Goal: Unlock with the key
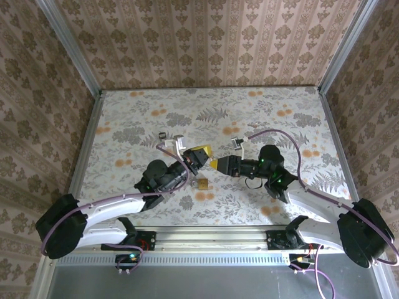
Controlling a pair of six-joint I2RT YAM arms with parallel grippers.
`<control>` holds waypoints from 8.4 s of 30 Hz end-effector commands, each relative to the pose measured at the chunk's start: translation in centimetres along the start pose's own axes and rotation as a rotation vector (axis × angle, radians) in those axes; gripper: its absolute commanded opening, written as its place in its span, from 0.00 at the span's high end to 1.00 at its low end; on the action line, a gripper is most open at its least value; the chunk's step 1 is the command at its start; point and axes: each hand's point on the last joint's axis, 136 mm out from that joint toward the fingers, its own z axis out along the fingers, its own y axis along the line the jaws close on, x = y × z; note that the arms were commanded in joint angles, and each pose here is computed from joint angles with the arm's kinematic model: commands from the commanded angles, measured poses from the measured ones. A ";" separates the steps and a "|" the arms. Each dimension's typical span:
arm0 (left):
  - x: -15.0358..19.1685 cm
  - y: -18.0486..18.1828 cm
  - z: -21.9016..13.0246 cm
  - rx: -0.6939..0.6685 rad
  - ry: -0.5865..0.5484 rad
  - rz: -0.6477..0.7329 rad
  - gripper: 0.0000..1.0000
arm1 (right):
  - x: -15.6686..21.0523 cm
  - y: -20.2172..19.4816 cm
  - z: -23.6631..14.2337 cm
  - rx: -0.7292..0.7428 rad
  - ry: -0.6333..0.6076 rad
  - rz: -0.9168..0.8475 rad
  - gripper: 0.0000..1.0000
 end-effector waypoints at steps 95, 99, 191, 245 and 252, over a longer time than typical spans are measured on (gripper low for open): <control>3.6 1.4 0.9 0.036 0.061 -0.146 1.00 | -2.1 2.9 -1.7 -0.028 -0.048 -0.129 0.81; 3.8 1.2 1.1 0.047 0.069 -0.149 1.00 | -2.2 2.9 -1.7 -0.031 -0.049 -0.128 0.81; 15.5 16.2 -5.1 0.166 1.347 1.126 0.24 | 2.2 -3.8 -7.8 0.482 0.030 -0.178 1.00; 17.7 17.6 -6.6 0.131 1.506 1.123 0.57 | 2.8 -4.2 -8.3 0.479 0.004 -0.126 1.00; 15.5 15.1 -5.4 0.146 1.260 1.216 0.66 | 2.4 -4.2 -10.2 0.579 -0.046 -0.054 1.00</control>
